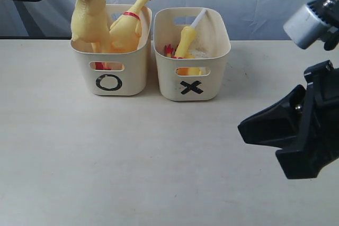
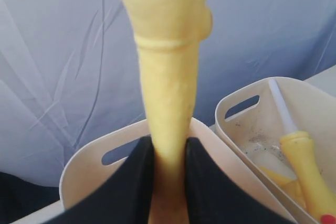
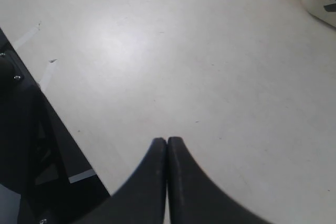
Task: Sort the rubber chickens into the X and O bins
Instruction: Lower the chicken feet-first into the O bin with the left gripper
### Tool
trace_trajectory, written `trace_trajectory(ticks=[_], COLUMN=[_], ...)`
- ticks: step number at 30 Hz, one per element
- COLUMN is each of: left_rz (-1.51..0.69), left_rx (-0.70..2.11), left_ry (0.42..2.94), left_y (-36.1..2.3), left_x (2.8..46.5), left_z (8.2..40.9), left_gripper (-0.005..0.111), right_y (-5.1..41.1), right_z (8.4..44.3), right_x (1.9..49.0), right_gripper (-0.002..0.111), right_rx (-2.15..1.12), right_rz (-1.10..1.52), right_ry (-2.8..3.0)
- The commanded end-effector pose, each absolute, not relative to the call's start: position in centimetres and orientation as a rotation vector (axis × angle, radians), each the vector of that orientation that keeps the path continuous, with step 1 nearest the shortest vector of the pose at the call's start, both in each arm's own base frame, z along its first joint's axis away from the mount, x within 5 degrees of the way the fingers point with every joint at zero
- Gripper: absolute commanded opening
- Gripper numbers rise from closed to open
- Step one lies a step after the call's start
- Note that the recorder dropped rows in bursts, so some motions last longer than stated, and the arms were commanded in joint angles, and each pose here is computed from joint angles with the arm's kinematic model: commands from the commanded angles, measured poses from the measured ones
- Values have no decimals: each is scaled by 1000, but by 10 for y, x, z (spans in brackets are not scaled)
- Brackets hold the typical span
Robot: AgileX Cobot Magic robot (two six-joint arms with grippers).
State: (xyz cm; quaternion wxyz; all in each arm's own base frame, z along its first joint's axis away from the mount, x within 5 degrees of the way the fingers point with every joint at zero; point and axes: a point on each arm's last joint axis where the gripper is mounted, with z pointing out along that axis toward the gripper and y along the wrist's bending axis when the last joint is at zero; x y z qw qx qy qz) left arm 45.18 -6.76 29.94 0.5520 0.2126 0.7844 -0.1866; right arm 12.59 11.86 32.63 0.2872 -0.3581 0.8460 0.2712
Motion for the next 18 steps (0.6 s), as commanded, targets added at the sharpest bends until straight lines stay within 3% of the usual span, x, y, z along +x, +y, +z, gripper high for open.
trace_trajectory(ticks=[1,18], left_rz=[-458,-487], left_rx=[453,380], left_ry=[1880,1932], left_y=[-74,-83], left_x=[459,475], left_z=[290,260], left_gripper=[0,0], right_y=[118,118], right_z=[326,326], right_x=[126,126], right_gripper=[0,0], right_rx=[-950,-950], right_rz=[725,725], right_ry=[2257,2257])
